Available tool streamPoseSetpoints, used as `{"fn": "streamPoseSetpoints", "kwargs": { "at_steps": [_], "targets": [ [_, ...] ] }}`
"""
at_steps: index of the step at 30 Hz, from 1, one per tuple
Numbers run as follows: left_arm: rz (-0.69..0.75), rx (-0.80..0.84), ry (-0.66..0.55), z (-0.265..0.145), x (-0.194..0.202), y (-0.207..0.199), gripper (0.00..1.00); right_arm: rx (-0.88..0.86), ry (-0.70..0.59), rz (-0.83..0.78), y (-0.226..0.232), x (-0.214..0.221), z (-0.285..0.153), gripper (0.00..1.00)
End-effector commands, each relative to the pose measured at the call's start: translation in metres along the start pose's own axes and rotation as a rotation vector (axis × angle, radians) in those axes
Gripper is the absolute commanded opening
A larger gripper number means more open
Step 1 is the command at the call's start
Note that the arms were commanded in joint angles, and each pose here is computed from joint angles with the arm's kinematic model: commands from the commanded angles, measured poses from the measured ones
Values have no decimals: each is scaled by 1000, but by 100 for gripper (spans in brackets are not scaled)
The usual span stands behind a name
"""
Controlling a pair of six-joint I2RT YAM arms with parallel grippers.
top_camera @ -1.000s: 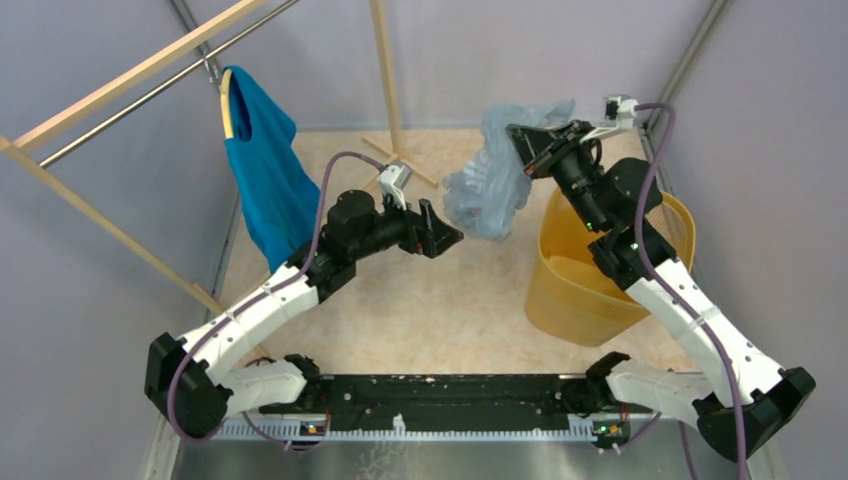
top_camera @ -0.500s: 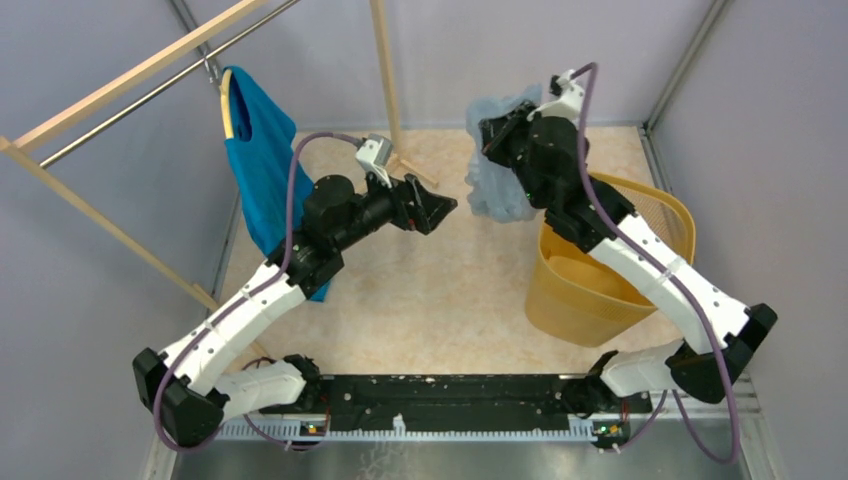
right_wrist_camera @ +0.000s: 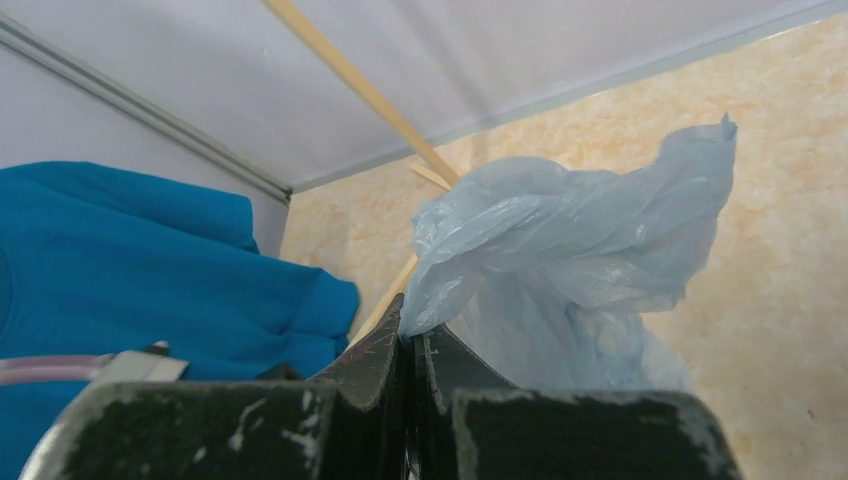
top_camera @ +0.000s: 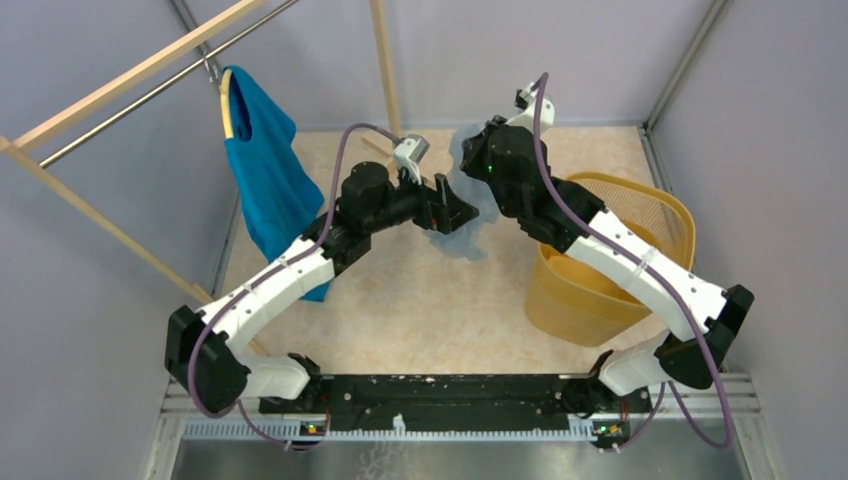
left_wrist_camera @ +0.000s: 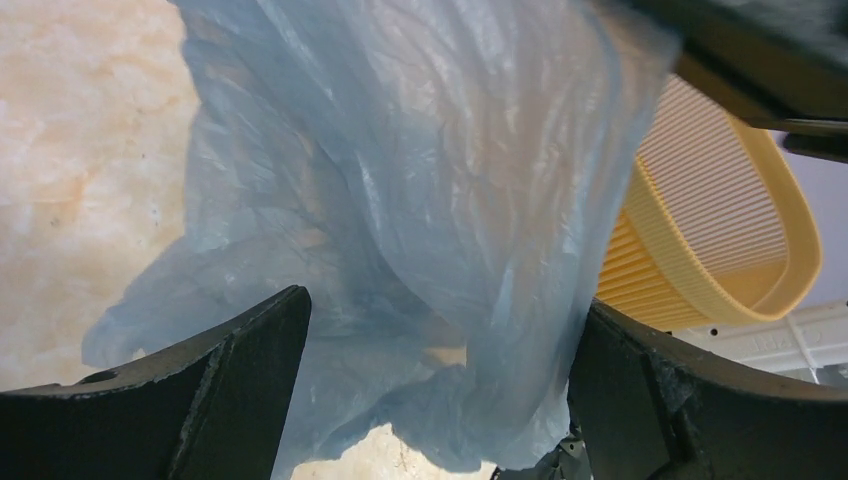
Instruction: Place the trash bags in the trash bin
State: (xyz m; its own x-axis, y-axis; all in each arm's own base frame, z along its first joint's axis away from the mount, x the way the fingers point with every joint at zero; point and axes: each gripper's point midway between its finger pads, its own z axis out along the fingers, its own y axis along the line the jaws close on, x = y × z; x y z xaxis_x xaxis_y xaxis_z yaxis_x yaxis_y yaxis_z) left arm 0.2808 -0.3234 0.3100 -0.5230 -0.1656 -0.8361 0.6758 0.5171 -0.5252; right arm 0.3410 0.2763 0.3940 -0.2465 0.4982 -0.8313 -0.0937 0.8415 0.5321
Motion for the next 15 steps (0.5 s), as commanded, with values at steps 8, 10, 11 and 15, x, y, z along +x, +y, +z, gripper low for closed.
{"fn": "streamPoseSetpoints", "kwargs": {
  "at_steps": [8,10,11,15],
  "targets": [
    [-131,-174,-28,6,2,51,27,-41,-3,50,18,0,-8,0],
    [-161,-128,-41,3,-2,54,17,-50,-11,-16,14,0,-8,14],
    [-176,-107,-45,0,-4,55,13,-64,-12,-70,11,4,-8,24],
    [-217,-36,-73,-15,-11,63,0,-182,-28,-264,7,9,-21,78]
  ]
}}
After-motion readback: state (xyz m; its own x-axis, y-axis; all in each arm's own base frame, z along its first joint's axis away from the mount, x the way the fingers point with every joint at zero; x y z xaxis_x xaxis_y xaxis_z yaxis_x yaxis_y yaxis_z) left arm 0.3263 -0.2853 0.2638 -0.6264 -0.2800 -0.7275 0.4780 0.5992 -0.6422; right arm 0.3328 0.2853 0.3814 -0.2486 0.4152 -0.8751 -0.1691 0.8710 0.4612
